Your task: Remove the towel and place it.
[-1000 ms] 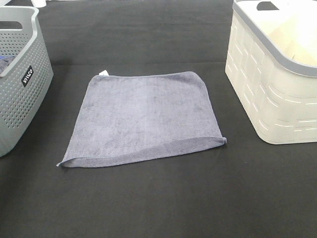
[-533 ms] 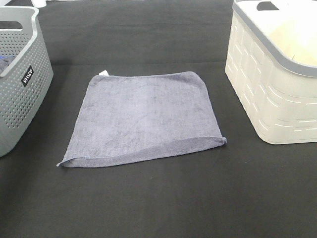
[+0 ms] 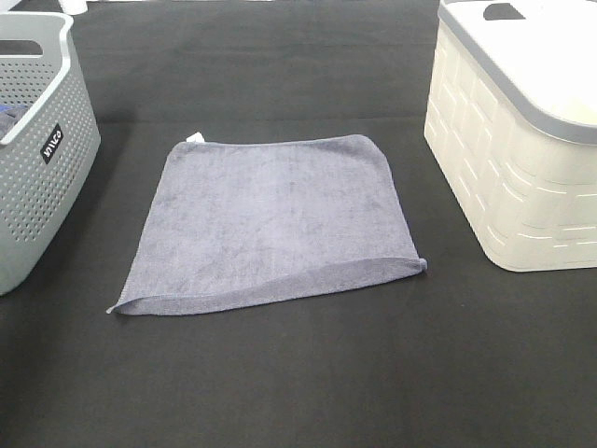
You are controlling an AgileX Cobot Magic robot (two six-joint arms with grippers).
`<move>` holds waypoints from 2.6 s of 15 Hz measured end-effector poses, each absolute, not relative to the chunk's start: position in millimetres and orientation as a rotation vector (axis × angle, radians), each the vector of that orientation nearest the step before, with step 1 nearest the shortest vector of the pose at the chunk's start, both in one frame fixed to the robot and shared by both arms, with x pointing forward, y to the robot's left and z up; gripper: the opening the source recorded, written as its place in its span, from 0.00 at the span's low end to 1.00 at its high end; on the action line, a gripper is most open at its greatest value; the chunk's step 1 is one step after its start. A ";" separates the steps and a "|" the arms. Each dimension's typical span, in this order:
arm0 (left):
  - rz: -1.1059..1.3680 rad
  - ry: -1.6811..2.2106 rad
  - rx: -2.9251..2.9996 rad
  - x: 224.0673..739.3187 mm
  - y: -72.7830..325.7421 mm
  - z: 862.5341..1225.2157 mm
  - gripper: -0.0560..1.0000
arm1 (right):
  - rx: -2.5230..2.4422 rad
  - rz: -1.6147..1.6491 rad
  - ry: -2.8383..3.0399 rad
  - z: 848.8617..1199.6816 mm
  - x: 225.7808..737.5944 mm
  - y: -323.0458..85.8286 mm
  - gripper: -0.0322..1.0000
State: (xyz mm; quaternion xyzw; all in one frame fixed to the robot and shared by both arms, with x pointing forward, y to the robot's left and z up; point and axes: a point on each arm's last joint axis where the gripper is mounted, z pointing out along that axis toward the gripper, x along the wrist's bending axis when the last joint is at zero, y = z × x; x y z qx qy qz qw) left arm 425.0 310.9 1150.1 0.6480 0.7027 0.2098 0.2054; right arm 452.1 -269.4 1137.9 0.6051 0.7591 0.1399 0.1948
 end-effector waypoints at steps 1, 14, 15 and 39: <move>0.592 1.953 1.801 411.4 310.2 1140.7 0.71 | 1.693 0.400 2.125 1132.0 439.5 -271.5 0.77; 0.806 1.730 1.619 289.6 301.8 1065.9 0.71 | 1.694 0.583 2.099 1044.3 323.4 -284.6 0.77; 0.845 1.683 1.575 280.4 300.8 1068.2 0.71 | 1.677 0.597 2.092 1040.0 316.2 -285.9 0.77; 0.954 1.488 1.536 233.0 294.1 1057.6 0.71 | 1.266 1.067 1.809 1055.1 231.2 -292.6 0.77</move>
